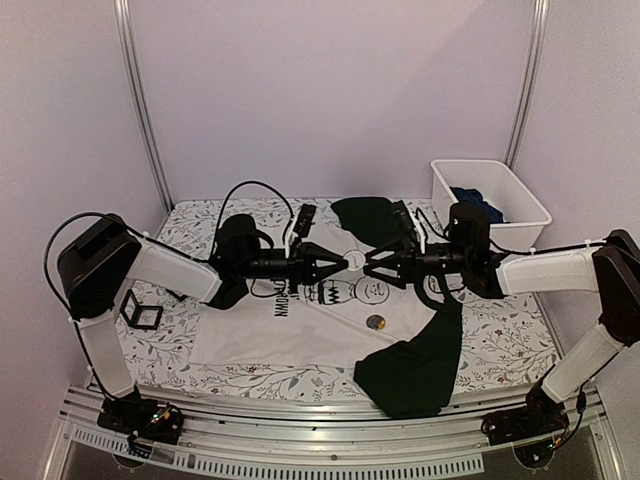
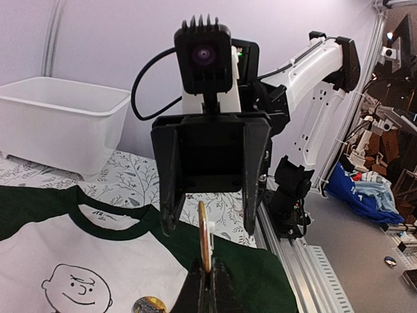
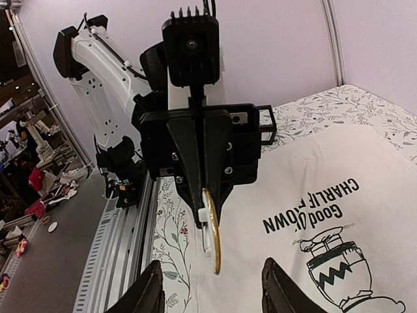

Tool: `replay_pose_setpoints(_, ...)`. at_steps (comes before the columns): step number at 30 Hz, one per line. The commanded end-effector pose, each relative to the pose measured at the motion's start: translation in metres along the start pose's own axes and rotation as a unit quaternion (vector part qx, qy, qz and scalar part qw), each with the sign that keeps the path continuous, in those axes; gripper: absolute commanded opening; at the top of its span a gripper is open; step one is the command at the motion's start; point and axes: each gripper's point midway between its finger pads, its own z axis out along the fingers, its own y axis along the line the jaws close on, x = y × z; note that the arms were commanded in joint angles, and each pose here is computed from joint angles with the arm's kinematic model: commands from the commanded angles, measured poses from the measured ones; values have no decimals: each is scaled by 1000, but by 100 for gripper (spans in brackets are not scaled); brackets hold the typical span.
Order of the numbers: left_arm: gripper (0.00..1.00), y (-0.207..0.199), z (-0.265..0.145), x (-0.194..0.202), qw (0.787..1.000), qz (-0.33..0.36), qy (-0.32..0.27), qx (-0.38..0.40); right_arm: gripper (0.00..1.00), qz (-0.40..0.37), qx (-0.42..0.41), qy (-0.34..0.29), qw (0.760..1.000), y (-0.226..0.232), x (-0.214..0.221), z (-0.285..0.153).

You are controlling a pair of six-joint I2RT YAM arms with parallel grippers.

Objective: Pin the brooch onto the clothing

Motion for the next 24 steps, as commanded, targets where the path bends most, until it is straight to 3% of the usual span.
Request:
replay_pose_setpoints(1,0,-11,-1,-10,999,42,-10,-3,52,-2,12,-25,1000,1,-5,-5)
replay_pose_setpoints(12,0,-17,4,-5,997,71,-6,7,52,16,19,-44,999,-11,-4,13)
replay_pose_setpoints(24,0,-16,7,0,997,72,4,9,42,16,12,-40,999,-10,-3,18)
